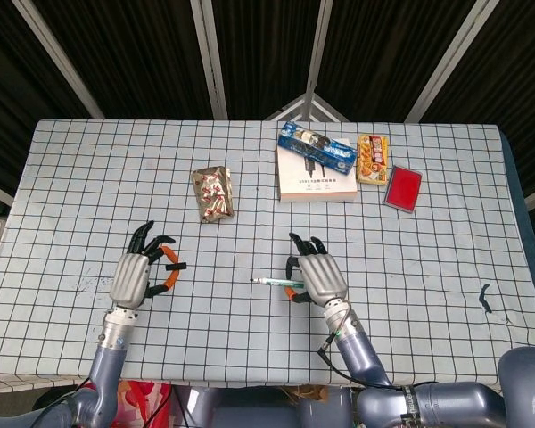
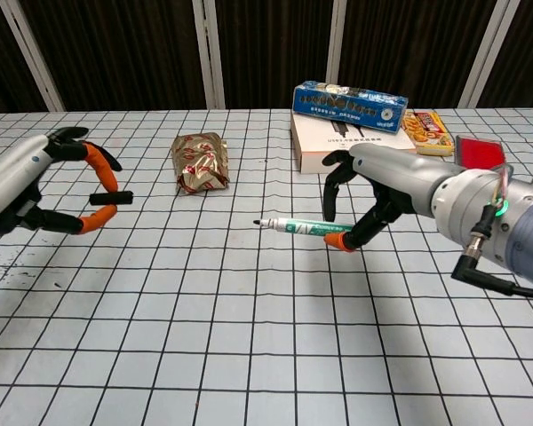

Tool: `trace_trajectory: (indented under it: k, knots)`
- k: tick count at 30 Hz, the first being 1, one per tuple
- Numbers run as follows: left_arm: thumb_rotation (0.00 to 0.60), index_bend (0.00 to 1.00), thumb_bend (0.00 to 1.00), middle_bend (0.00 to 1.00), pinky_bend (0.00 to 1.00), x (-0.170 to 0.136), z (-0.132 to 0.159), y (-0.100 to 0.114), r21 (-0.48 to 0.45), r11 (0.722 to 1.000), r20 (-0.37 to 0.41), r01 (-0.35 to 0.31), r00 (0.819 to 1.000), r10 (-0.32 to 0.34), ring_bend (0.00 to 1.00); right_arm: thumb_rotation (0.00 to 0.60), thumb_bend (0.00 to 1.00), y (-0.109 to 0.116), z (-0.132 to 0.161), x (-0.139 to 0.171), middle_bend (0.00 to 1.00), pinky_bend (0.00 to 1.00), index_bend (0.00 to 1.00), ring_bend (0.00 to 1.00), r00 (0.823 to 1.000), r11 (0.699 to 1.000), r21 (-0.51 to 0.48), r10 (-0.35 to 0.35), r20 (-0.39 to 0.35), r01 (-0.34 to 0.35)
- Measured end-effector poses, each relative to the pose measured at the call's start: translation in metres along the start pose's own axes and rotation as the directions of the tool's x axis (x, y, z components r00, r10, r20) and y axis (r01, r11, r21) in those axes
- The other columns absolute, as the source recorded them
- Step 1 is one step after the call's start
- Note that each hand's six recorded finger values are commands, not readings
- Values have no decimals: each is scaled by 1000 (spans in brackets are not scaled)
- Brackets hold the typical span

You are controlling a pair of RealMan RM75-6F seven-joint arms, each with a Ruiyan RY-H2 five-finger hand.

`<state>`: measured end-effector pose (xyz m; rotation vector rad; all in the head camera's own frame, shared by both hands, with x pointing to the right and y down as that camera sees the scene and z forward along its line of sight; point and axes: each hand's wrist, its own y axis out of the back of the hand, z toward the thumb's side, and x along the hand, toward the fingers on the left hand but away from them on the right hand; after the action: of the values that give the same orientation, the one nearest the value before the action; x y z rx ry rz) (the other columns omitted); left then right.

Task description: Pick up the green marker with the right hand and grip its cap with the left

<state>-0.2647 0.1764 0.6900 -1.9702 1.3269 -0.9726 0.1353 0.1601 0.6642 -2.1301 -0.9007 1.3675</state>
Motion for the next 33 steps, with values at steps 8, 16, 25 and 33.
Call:
trace_trajectory:
  k: [8,16,25,33]
  knots:
    - [600,538,516,286,9,8,3,-42,-8,996,8,86,996,-86,0,600,664,-15,-8,-9,61,42,811,146,1000,1000,-13,-10,8,11]
    - [600,517,516,255,5,14,5,-70,16,990,7,137,990,-137,0,600,664,-38,-10,-20,61,42,813,146,1000,999,-42,-7,11,7]
    - [600,271,509,59,0,14,0,-84,65,980,-8,189,982,-189,0,600,671,-46,-10,-24,62,42,813,146,1000,998,-57,-2,5,2]
    - [600,203,509,35,0,12,4,-66,35,986,17,163,986,-164,0,600,671,-52,-10,-28,62,42,813,145,1000,998,-61,3,5,-2]
